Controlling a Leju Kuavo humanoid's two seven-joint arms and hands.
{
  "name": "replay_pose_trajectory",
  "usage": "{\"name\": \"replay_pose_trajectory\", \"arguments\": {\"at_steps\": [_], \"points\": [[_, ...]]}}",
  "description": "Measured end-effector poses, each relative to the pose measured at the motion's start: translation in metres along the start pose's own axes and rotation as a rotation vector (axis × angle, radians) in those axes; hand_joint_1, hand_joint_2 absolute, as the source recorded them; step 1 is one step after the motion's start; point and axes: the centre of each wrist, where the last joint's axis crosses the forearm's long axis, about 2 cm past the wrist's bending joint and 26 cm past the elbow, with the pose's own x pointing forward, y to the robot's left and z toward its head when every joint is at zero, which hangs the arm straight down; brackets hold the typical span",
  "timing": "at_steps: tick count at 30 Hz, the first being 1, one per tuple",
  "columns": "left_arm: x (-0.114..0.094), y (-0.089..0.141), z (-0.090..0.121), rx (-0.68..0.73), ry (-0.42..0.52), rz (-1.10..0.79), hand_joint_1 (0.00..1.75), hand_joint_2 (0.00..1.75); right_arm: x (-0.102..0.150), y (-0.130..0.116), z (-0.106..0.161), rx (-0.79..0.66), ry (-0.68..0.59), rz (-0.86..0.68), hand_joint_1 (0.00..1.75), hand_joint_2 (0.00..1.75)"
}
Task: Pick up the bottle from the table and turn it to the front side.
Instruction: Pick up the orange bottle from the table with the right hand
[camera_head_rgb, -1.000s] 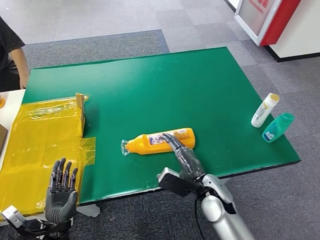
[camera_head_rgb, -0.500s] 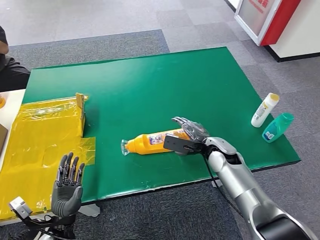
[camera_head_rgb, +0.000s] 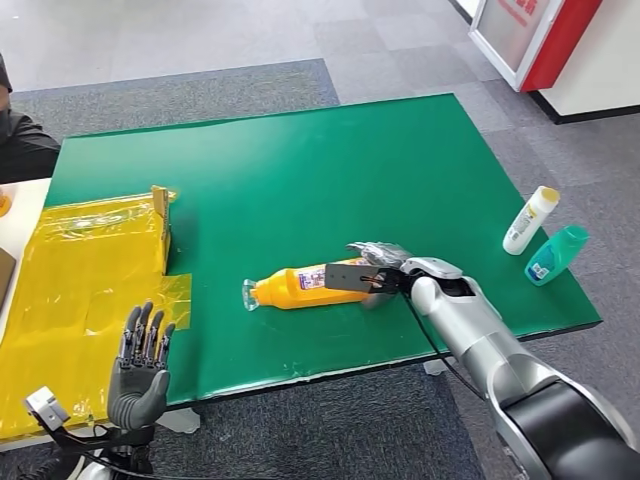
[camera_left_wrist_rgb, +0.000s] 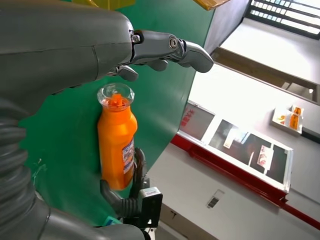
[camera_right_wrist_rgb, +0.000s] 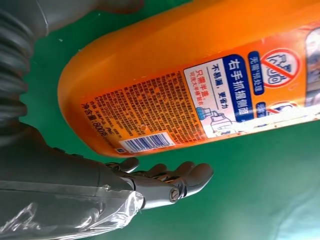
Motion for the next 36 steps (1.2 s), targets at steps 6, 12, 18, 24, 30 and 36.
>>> {"name": "replay_pose_trajectory", "arguments": {"at_steps": [6, 12, 18, 24, 30, 36], "points": [[0.000, 0.001, -0.001, -0.008, 0.004, -0.001, 0.00, 1.75, 0.000, 0.002, -0.007, 0.052, 0.021, 0.018, 1.75, 1.75], [0.000, 0.001, -0.004, -0.012, 0.004, -0.001, 0.00, 1.75, 0.002, 0.001, -0.011, 0.053, 0.016, 0.024, 1.75, 1.75], [0.000, 0.002, -0.003, -0.009, 0.004, -0.003, 0.00, 1.75, 0.002, 0.008, -0.011, 0.014, -0.011, -0.004, 1.75, 1.75], [0.001, 0.004, 0.000, -0.001, -0.003, 0.016, 0.00, 1.75, 0.011, 0.024, -0.002, -0.072, -0.110, -0.118, 1.75, 1.75], [0.001, 0.005, 0.004, 0.006, -0.011, 0.036, 0.00, 1.75, 0.022, 0.035, 0.012, -0.142, -0.188, -0.189, 1.75, 1.75], [0.009, 0.004, 0.005, -0.008, -0.030, 0.010, 0.00, 1.75, 0.039, 0.055, 0.034, -0.249, -0.333, -0.420, 1.75, 1.75]]}}
